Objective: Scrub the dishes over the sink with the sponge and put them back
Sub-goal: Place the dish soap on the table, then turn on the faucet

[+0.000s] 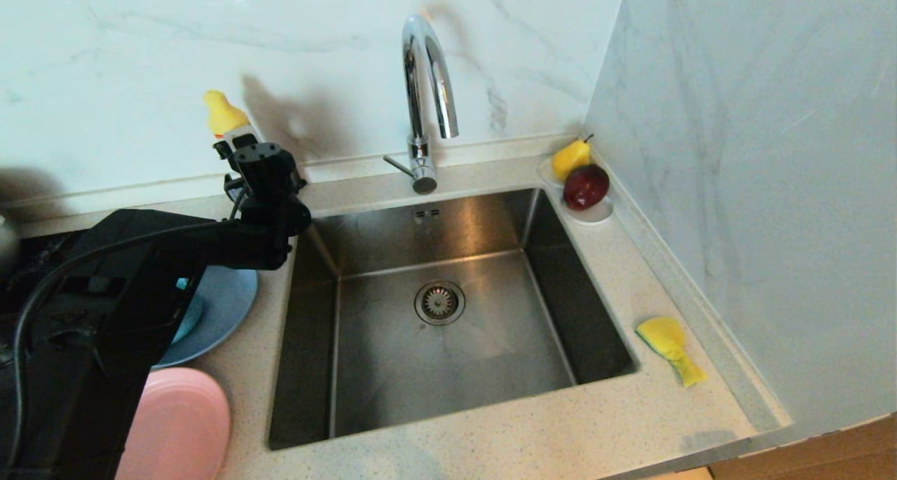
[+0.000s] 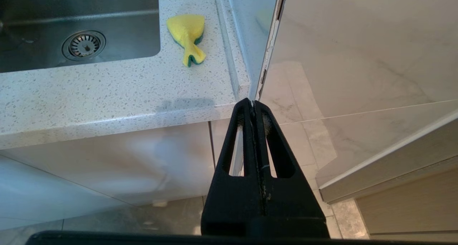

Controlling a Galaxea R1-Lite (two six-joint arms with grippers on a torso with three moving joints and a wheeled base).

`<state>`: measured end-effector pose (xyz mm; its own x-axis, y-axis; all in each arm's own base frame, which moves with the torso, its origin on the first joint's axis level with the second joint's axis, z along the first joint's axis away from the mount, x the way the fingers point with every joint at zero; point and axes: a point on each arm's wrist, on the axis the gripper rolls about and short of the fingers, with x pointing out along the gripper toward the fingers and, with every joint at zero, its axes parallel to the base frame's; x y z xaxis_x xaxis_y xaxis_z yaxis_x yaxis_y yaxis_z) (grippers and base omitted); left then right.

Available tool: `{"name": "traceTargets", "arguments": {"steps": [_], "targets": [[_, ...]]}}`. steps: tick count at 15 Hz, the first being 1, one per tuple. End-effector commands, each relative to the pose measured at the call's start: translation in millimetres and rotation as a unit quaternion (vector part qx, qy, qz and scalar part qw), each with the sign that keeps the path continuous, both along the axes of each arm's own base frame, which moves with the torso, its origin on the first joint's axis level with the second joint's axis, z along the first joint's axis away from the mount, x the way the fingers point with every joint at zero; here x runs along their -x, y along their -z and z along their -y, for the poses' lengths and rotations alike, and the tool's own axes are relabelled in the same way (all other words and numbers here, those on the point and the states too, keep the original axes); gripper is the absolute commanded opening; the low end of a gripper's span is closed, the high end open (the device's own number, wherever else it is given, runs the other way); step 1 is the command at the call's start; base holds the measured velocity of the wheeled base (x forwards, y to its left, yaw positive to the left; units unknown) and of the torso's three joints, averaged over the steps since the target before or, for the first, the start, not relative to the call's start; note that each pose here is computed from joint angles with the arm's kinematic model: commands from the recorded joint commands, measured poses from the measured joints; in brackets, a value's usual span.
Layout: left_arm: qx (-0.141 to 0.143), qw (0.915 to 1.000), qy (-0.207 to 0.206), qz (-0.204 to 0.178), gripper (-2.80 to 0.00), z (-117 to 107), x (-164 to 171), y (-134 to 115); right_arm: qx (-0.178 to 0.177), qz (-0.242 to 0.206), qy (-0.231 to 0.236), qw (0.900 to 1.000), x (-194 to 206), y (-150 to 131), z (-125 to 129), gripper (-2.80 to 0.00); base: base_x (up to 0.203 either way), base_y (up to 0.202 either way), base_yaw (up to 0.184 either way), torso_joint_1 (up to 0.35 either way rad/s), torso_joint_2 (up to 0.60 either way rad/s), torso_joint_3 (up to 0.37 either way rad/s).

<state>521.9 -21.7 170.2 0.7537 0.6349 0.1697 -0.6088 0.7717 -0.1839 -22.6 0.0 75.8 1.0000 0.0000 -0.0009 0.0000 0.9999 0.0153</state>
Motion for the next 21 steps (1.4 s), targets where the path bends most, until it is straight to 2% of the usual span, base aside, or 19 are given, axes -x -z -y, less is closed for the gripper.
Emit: {"name": "traceTargets", "arguments": {"steps": [1,7,11,14,15,18,21], "targets": [[0.004,0.9995,-0.003,0.032,0.00,-0.6,11.6,-31.5,0.000,0.000,0.000,1.000,0.0,-0.1,0.0,-2.80,0.000,0.000,0.000,0.000,0.00,0.000],[0.009,0.9943,-0.003,0.106,0.00,-2.5,58.9,-122.6,0.000,0.000,0.000,1.000,0.0,-0.1,0.0,-2.80,0.000,0.000,0.000,0.000,0.00,0.000],[0.011,0.9909,-0.004,0.134,0.00,-5.1,91.6,-166.4,0.000,0.000,0.000,1.000,0.0,-0.1,0.0,-2.80,0.000,0.000,0.000,0.000,0.00,0.000],[0.013,0.9881,-0.003,0.153,0.00,-7.9,128.2,-205.5,0.000,0.000,0.000,1.000,0.0,-0.1,0.0,-2.80,0.000,0.000,0.000,0.000,0.00,0.000],[0.012,0.9879,-0.002,0.155,-2.80,-9.2,143.4,-219.4,0.000,0.000,0.000,1.000,0.0,-0.1,0.0,-2.80,0.000,0.000,0.000,0.000,0.00,0.000],[0.008,0.9900,0.009,0.141,-2.80,-12.1,191.4,-253.8,0.000,0.000,0.000,1.000,0.0,-0.1,0.0,-2.80,0.000,0.000,0.000,0.000,0.00,0.000],[-0.004,0.9940,0.039,0.102,-2.80,-14.9,244.4,-268.3,0.000,0.000,0.000,1.000,0.0,-0.1,0.0,-2.80,0.000,0.000,0.000,0.000,0.00,0.000]]}}
